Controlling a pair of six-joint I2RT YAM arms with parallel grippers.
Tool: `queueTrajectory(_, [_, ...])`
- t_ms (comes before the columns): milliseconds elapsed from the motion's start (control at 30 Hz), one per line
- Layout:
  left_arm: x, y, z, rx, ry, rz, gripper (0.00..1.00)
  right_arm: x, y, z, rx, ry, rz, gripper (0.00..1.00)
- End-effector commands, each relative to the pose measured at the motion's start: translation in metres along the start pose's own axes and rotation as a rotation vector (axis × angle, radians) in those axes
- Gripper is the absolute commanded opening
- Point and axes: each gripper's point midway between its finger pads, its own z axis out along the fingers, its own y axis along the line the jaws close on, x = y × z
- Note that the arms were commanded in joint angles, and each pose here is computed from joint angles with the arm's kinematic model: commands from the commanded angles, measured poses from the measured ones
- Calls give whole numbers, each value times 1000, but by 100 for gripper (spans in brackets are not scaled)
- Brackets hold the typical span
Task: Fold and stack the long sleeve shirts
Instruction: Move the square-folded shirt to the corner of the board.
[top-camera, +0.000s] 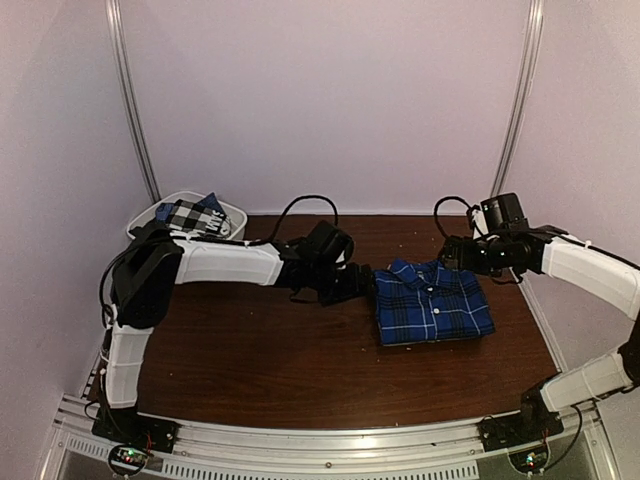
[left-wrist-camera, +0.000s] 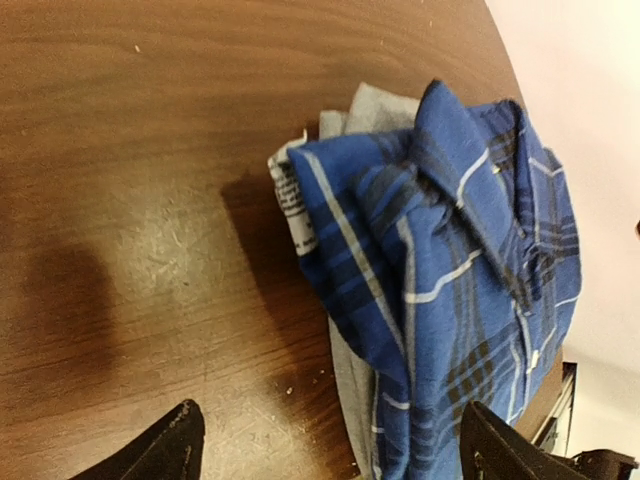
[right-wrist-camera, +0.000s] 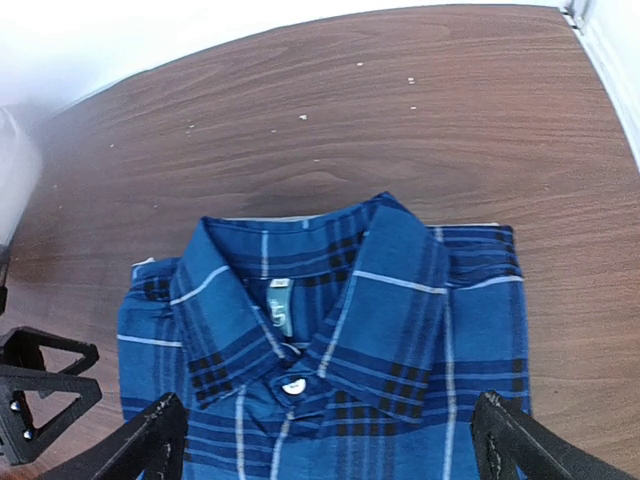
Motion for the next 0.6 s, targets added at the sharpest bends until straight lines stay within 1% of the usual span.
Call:
queueTrajectory(0, [-40,-20,-47,13,-144,63,92,-12,45,4,-125,-28,2,100])
queueTrajectory(100, [-49,-14,-68,-14,-192,74,97,-10,72,12,-180,-14,-13,100])
queueTrajectory(200, [-57,-6,-90,-40,-237,79,98,-11,103,20,-266,-5,-17,100])
queueTrajectory(300, [-62,4,-113,-68,-275,86,98,-8,131,35,-313,19,-33,100])
queueTrajectory(400, [-62,25,-131,-111,-294,79,98,-8,164,49,-363,37,-52,100])
queueTrajectory(567, [-62,48,-163,-127,-335,73,98,-4,198,79,-408,71,-46,100])
